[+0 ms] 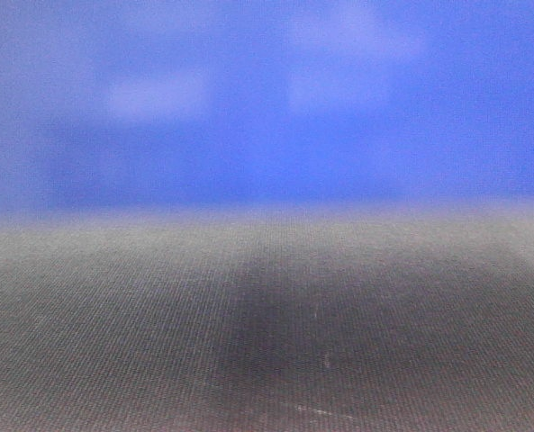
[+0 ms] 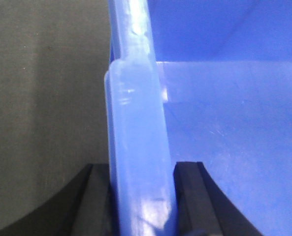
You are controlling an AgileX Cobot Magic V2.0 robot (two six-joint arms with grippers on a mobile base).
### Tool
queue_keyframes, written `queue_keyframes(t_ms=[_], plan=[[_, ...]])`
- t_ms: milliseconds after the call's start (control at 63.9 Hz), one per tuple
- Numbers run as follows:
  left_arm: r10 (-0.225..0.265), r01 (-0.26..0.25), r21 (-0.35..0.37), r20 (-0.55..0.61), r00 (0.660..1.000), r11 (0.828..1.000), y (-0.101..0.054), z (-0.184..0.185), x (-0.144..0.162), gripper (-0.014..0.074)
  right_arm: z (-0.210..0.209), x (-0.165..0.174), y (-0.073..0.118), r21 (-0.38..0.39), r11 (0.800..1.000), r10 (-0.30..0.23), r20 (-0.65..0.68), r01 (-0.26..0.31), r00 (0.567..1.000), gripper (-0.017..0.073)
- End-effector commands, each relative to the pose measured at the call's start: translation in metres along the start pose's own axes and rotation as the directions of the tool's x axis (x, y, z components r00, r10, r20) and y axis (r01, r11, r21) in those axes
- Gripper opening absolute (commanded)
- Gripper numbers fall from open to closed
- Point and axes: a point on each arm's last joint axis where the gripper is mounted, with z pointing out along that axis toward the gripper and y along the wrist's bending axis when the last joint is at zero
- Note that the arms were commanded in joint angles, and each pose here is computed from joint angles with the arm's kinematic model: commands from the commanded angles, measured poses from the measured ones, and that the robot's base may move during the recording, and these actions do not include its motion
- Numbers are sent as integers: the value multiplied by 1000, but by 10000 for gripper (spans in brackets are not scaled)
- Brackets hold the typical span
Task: Move blue bin to conveyor side
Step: 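Lower the bin with both grippers onto the conveyor belt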
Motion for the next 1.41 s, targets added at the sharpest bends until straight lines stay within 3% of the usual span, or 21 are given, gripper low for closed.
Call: queue_keyframes(t_ms=[0,344,563,813,1110,1392], plan=[[18,-21,17,142,990,1000,-1,8,-8,-18,7,-6,-2,6,1000,-11,147,11,989,-88],[9,-9,0,81,997,1000,4,84,-9,-18,70,21,0,-12,999,-28,121,29,992,-88],[5,-5,-11,26,1000,1000,5,116,-10,-18,103,16,5,-24,999,-35,125,39,992,-88],[3,-4,-16,-4,1000,1000,6,127,-9,-18,130,15,7,-28,999,-41,108,44,993,-88],[1,-2,-23,-36,999,1000,9,136,3,-18,135,8,10,-49,998,-39,176,48,984,-88],[1,0,-18,15,1000,1000,10,143,5,-18,137,11,9,-41,998,-41,142,47,989,-88]])
